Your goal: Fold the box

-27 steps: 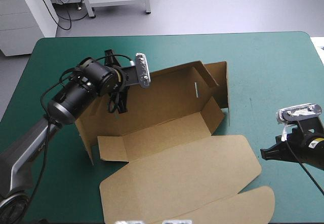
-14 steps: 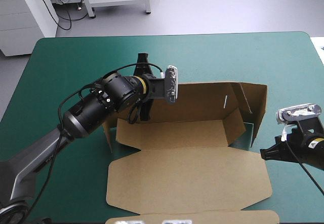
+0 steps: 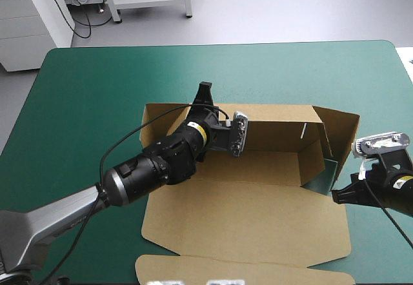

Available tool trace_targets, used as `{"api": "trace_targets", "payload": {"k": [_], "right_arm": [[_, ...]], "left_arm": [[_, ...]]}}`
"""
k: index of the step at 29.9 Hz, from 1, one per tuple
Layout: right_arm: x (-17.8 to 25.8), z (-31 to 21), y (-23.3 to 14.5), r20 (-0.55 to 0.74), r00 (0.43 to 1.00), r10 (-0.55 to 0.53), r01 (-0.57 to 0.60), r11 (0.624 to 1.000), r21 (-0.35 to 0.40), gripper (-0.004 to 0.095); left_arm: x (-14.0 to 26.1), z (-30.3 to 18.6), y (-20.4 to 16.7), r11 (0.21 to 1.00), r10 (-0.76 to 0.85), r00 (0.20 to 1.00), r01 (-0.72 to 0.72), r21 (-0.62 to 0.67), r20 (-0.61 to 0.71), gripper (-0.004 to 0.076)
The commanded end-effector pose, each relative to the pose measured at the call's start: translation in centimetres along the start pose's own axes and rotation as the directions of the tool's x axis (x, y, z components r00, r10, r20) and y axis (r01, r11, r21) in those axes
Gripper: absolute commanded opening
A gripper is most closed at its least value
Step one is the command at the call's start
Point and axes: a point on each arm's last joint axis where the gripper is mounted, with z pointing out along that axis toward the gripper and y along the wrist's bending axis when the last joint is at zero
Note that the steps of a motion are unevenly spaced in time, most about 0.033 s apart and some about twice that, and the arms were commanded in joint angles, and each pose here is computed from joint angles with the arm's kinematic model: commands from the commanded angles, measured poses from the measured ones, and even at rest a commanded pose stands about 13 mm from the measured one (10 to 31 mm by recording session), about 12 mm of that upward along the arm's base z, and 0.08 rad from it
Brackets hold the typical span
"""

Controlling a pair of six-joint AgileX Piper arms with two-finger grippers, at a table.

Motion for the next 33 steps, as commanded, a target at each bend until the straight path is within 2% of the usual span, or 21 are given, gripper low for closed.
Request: {"api": "trace_targets", "payload": {"k": [1,9,15,17,19,24,26,28,33], "right_arm": [[-0.8,-0.8,0.0,0.071,0.997,-0.017,0.016,1.000,0.013,-0.0019],[-0.8,-0.8,0.0,0.071,0.997,-0.037,0.036,0.999,0.014,-0.0019],[-0.9,-0.8,0.2,0.086,0.989,-0.121,0.121,0.993,0.003,0.0002],[-1.0,-0.8,0.3,0.102,0.989,-0.108,0.110,0.994,-0.017,0.0055],[-1.1,-0.8,0.5,0.113,0.989,-0.093,0.097,0.994,-0.039,0.0151],[-1.1,-0.8,0.8,0.112,0.993,-0.048,0.055,0.996,-0.068,0.0548],[-1.1,-0.8,0.9,0.110,0.994,-0.022,0.031,0.996,-0.082,0.0653],[-1.2,-0.8,1.0,0.112,0.994,0.006,0.006,0.995,-0.104,0.0696],[-1.2,-0.9,1.4,0.105,0.991,0.079,-0.062,0.986,-0.152,0.0702]], "left_arm": [[-0.6,-1.1,0.0,0.991,0.001,1.000,0.003,-0.132,0.031,-0.0010],[-0.7,-0.3,-3.4,0.966,0.185,0.983,-0.181,-0.187,0.006,-0.0010],[-0.4,-0.2,-3.7,0.967,0.155,0.988,-0.152,-0.203,-0.003,-0.0010],[-0.4,-0.2,-3.7,0.967,0.149,0.989,-0.146,-0.207,-0.002,-0.0010],[-0.4,-0.2,-3.7,0.967,0.150,0.989,-0.147,-0.207,-0.002,-0.0010],[-0.4,-0.2,-3.7,0.967,0.152,0.988,-0.148,-0.207,0.001,-0.0010],[-0.5,-0.2,-3.6,0.965,0.157,0.988,-0.154,-0.211,0.001,-0.0010],[-0.5,-0.2,-3.6,0.964,0.160,0.987,-0.156,-0.213,0.001,-0.0010],[-0.5,-0.2,-3.6,0.964,0.162,0.987,-0.158,-0.215,0.000,-0.0010]]}}
